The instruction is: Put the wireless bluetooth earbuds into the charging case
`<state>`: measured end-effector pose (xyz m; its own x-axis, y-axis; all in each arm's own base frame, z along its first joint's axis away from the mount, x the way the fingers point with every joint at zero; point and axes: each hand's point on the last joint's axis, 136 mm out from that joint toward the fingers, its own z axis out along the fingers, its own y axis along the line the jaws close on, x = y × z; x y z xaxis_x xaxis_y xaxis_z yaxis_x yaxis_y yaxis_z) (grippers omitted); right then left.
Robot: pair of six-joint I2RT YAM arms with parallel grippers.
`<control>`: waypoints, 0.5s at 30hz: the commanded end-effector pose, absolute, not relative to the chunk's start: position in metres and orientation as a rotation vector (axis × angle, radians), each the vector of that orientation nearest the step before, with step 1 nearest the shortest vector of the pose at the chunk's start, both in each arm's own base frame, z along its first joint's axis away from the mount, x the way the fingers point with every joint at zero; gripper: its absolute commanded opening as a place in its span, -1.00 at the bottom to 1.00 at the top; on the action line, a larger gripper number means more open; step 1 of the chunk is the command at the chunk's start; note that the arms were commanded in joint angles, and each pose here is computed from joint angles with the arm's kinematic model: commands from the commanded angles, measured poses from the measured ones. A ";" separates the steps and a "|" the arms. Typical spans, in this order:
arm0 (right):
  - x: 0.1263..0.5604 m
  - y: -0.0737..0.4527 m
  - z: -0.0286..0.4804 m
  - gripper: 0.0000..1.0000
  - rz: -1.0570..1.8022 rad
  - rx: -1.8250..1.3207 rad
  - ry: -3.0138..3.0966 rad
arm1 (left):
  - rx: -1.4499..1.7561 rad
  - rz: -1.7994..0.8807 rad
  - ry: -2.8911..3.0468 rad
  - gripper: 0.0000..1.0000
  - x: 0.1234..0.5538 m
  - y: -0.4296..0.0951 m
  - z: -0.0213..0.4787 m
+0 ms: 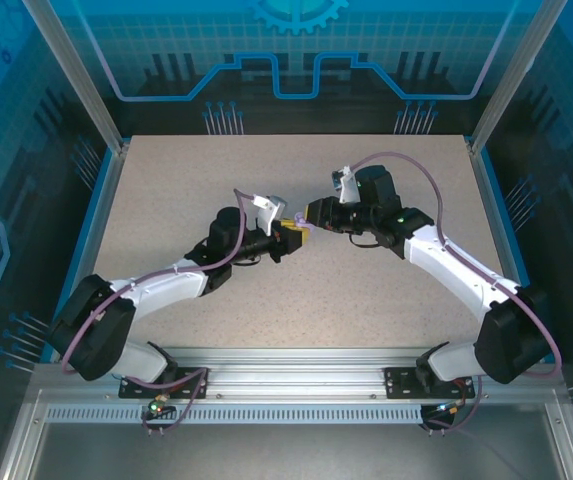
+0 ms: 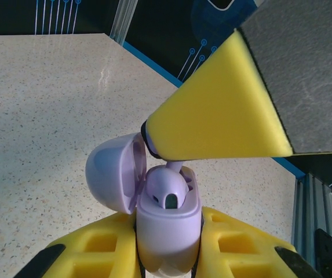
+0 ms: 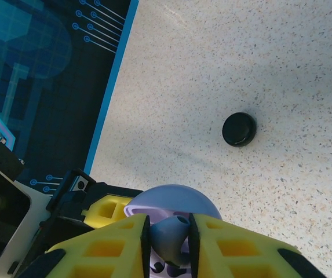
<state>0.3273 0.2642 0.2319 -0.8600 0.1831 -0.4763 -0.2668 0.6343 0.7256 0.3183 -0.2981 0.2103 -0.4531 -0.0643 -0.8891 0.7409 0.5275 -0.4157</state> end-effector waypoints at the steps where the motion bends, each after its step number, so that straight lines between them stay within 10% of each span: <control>1: 0.319 0.266 0.237 -0.49 1.148 -0.093 2.349 | 0.576 -1.021 1.703 -0.91 0.319 -0.296 0.238; 15: 0.316 0.268 0.258 -0.61 1.191 -0.100 2.299 | 0.587 -0.997 1.719 -0.91 0.319 -0.296 0.233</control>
<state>0.3248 0.2628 0.2363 -0.8574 0.1848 -0.4804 -0.2706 0.6320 0.7261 0.3180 -0.2978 0.2110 -0.4380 -0.0541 -0.8973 0.7497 0.5289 -0.3978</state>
